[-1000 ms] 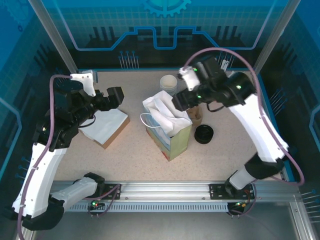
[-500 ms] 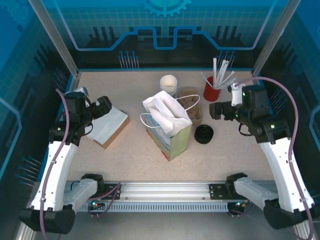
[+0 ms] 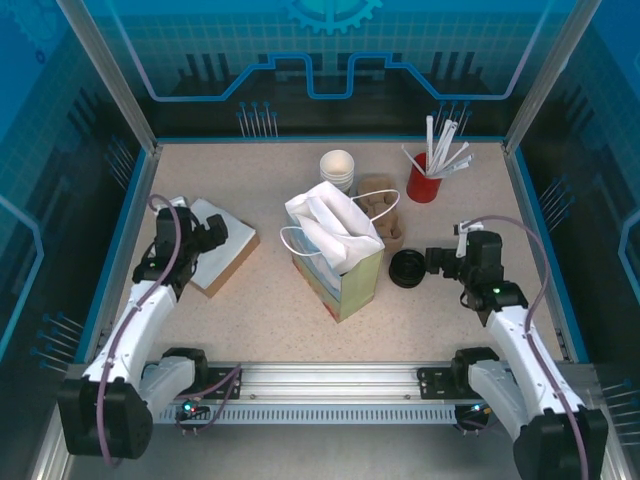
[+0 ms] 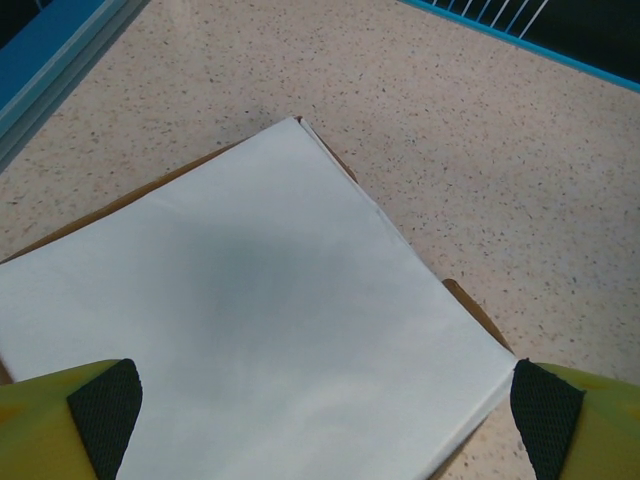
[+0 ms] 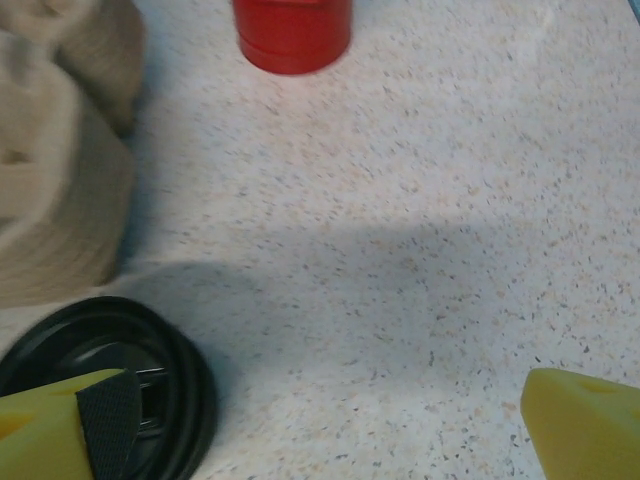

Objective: Pack the takeout coffee

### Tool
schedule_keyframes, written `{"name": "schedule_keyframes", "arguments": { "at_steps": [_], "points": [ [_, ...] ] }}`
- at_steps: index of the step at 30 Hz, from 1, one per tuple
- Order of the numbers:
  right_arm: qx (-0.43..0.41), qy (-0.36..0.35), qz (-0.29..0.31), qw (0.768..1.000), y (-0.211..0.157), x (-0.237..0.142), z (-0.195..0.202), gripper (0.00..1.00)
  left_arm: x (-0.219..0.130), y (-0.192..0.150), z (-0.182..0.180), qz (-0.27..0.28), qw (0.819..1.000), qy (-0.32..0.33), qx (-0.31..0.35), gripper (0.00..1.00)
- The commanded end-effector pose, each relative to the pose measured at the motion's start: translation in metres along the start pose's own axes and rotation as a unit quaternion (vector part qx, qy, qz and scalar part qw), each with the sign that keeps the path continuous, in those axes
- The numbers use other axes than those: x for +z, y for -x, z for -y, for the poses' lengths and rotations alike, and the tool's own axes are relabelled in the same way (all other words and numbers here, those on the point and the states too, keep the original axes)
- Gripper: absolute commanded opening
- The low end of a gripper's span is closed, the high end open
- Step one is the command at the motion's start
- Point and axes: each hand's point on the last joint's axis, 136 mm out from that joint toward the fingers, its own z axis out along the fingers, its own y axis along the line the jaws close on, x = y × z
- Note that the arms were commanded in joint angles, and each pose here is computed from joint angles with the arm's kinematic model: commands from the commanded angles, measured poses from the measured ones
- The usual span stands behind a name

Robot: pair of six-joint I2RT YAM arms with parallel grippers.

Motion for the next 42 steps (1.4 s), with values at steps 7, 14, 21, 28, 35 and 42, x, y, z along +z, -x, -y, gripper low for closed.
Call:
{"name": "schedule_keyframes", "arguments": {
  "at_steps": [7, 14, 21, 28, 35, 42],
  "points": [
    [0.032, 0.011, 0.133, 0.991, 0.033, 0.054, -0.002, 1.00, 0.039, -0.007, 0.020, 0.078, 0.993, -0.072, 0.053, 0.99],
    [-0.051, 0.050, 0.179, 0.981, 0.061, 0.077, -0.030, 1.00, 0.052, -0.012, 0.026, 0.139, 0.982, -0.093, 0.087, 0.99],
    [-0.074, 0.082, 0.156, 0.982, 0.050, 0.107, -0.045, 1.00, 0.071, -0.025, 0.032, 0.149, 0.977, -0.116, 0.099, 0.99],
    [-0.071, 0.081, 0.149, 0.983, 0.049, 0.108, -0.044, 1.00, 0.097, -0.031, 0.036, 0.110, 0.982, -0.110, 0.107, 0.99],
    [-0.075, 0.079, 0.149, 0.983, 0.049, 0.108, -0.045, 1.00, 0.098, -0.032, 0.038, 0.103, 0.982, -0.109, 0.114, 0.99],
    [-0.074, 0.079, 0.148, 0.983, 0.049, 0.108, -0.045, 1.00, 0.098, -0.035, 0.047, 0.093, 0.979, -0.129, 0.129, 0.99]
  ]
}}
